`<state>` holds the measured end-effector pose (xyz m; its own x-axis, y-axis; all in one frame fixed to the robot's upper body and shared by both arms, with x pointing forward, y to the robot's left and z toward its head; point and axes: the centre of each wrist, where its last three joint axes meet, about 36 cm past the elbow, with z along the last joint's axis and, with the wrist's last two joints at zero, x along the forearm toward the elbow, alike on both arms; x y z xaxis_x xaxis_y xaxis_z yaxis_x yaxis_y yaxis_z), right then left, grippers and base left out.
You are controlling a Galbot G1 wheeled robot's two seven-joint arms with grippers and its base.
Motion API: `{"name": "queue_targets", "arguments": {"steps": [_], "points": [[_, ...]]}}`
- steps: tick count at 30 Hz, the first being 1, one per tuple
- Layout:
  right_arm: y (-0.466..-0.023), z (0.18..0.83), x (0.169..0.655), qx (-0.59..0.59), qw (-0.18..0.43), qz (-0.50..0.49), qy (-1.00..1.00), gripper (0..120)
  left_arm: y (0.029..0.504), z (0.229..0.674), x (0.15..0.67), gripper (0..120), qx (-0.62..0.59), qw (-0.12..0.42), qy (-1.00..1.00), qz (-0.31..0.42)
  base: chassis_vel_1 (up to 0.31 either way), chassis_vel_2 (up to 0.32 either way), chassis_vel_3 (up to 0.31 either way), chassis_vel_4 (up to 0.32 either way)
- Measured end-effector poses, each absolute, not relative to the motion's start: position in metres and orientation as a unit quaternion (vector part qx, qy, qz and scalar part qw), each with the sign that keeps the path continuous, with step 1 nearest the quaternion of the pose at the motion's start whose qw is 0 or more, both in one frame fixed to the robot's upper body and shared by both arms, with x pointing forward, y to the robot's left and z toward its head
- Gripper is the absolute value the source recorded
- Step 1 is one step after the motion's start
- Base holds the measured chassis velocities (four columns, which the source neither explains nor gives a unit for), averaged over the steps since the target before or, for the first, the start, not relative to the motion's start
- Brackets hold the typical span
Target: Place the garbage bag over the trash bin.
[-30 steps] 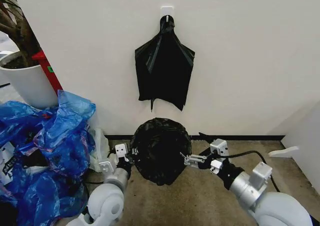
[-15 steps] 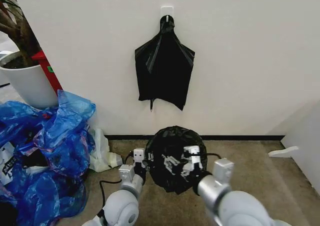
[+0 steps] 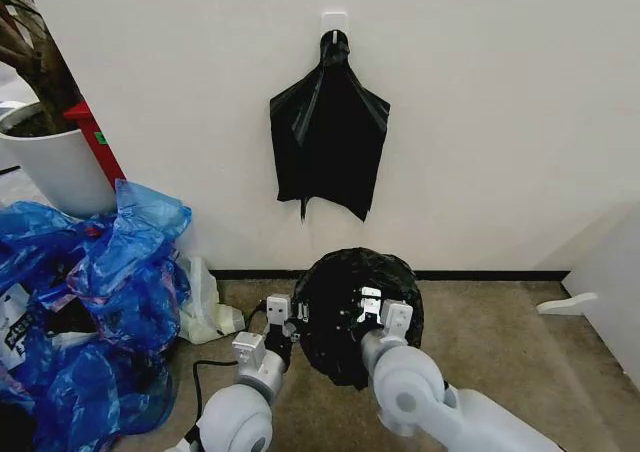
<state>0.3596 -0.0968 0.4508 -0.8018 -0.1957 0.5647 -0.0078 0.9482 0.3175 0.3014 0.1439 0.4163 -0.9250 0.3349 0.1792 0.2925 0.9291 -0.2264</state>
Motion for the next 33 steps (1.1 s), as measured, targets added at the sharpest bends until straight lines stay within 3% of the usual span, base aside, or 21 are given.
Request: {"name": "queue_targets", "arguments": {"steps": [33], "points": [[-0.116, 0.405, 0.408, -0.025, 0.316, -0.131, -0.939, 0, 0.142, 0.439, 0.287, 1, -0.220, 0.075, -0.967, 0.101, 0.000, 0.000, 0.000, 0.000]]}}
